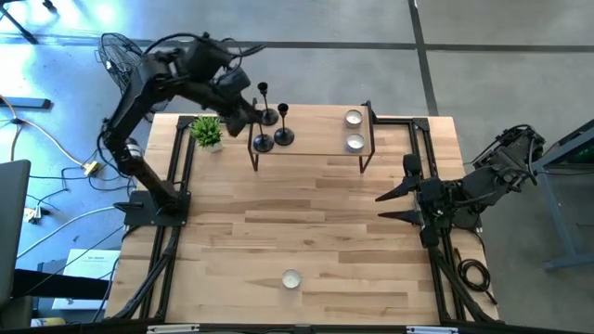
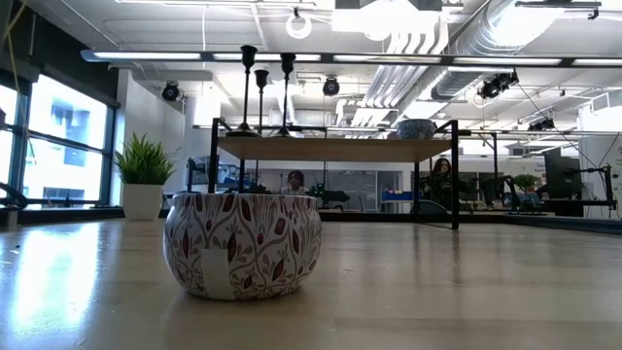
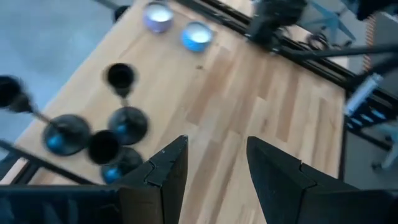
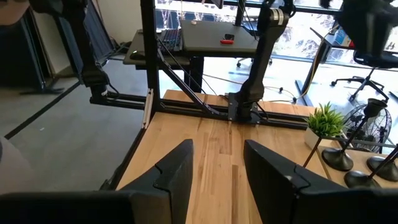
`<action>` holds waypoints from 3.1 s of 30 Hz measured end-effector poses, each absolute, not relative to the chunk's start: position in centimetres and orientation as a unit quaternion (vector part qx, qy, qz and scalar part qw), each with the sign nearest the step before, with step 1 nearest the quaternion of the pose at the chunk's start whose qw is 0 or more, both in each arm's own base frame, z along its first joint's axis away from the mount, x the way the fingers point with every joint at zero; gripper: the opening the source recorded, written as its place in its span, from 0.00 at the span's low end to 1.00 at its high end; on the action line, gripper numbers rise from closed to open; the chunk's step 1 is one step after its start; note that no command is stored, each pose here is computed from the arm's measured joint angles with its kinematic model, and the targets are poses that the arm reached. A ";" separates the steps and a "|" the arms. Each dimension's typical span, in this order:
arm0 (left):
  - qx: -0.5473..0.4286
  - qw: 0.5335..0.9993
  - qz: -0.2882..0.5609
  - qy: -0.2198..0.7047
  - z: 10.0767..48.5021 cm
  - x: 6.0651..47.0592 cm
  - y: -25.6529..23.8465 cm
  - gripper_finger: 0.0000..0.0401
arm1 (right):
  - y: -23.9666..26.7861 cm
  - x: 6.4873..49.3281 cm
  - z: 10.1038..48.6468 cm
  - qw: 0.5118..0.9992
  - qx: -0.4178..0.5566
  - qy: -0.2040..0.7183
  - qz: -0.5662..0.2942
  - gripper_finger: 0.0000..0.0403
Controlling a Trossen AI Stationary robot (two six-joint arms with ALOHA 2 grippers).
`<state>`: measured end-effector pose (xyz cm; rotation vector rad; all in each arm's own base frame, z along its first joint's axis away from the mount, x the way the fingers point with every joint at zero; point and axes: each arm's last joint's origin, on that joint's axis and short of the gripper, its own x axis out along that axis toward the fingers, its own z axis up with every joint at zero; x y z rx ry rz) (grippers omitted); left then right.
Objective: Pick & Place candle stick holders
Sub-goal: Put the red patterned scented candle on the shelf
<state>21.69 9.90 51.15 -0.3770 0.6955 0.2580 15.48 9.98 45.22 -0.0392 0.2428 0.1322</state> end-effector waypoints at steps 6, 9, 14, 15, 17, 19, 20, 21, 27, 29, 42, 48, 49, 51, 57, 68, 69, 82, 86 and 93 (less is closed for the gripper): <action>-0.148 0.924 0.097 0.340 51.6 21.9 7.1 0.40 | 10.0 15.5 45.2 0.990 -0.019 0.121 0.068 0.34; -0.136 0.928 0.054 0.344 51.6 22.2 6.0 0.42 | 10.0 15.5 45.2 0.990 -0.018 0.122 0.070 0.34; -0.139 0.927 0.030 0.348 51.6 22.6 4.5 0.55 | 10.0 15.5 45.2 0.990 -0.010 0.122 0.071 0.34; -0.136 0.927 0.023 0.349 51.6 22.6 4.3 0.59 | 10.0 15.5 45.2 0.990 -0.010 0.123 0.071 0.34; -0.122 0.927 -0.003 0.353 51.5 22.7 3.7 0.67 | 10.1 15.6 45.1 0.990 -0.011 0.125 0.071 0.34; -0.117 0.928 -0.011 0.355 51.5 22.8 3.0 0.74 | 10.3 15.9 45.0 0.989 -0.012 0.129 0.072 0.34; -0.116 0.928 -0.003 0.355 51.5 22.9 2.8 0.77 | 10.5 16.0 44.9 0.989 -0.011 0.132 0.073 0.34; -0.114 0.928 0.009 0.354 51.5 22.9 2.6 0.79 | 10.6 16.2 44.7 0.988 -0.011 0.135 0.074 0.34; -0.091 0.928 0.087 0.352 51.5 23.0 1.9 0.87 | 11.4 17.3 44.1 0.986 -0.009 0.152 0.074 0.34; -0.106 0.926 0.089 0.350 51.5 23.0 1.7 0.88 | 11.6 17.5 43.9 0.985 -0.003 0.157 0.072 0.34; -0.101 0.928 0.102 0.343 51.6 23.1 1.8 0.88 | 12.6 19.1 44.4 0.993 0.039 0.106 0.037 0.34; -0.060 0.928 0.103 0.354 51.5 23.0 1.3 0.88 | 13.2 20.1 44.3 0.995 0.042 0.087 0.010 0.34; -0.049 0.927 0.109 0.356 51.4 23.0 1.1 0.88 | 13.4 20.4 44.2 0.995 0.046 0.087 0.009 0.34; -0.031 0.926 0.115 0.358 51.4 23.0 0.9 0.88 | 13.8 20.9 43.9 0.994 0.055 0.090 0.008 0.34; -0.016 0.925 0.100 0.366 51.3 22.9 0.4 0.88 | 15.0 22.5 42.6 0.992 0.076 0.105 0.003 0.34; -0.088 0.916 0.059 0.388 50.8 22.9 -2.2 0.88 | 15.5 23.4 42.1 0.991 0.089 0.098 -0.026 0.34; -0.089 0.914 0.056 0.392 50.7 23.0 -2.4 0.88 | 15.5 23.5 42.1 0.991 0.087 0.095 -0.035 0.34; -0.077 0.854 0.040 0.513 44.7 25.3 -7.0 0.88 | 15.2 23.4 42.2 0.989 0.091 0.080 -0.080 0.34; -0.046 0.821 0.035 0.568 41.5 25.8 -8.3 0.88 | 15.2 23.4 42.2 0.987 0.113 0.077 -0.083 0.34; 0.001 0.787 0.013 0.617 36.9 25.8 -11.3 0.88 | 15.3 23.4 42.2 0.991 0.081 0.084 -0.068 0.34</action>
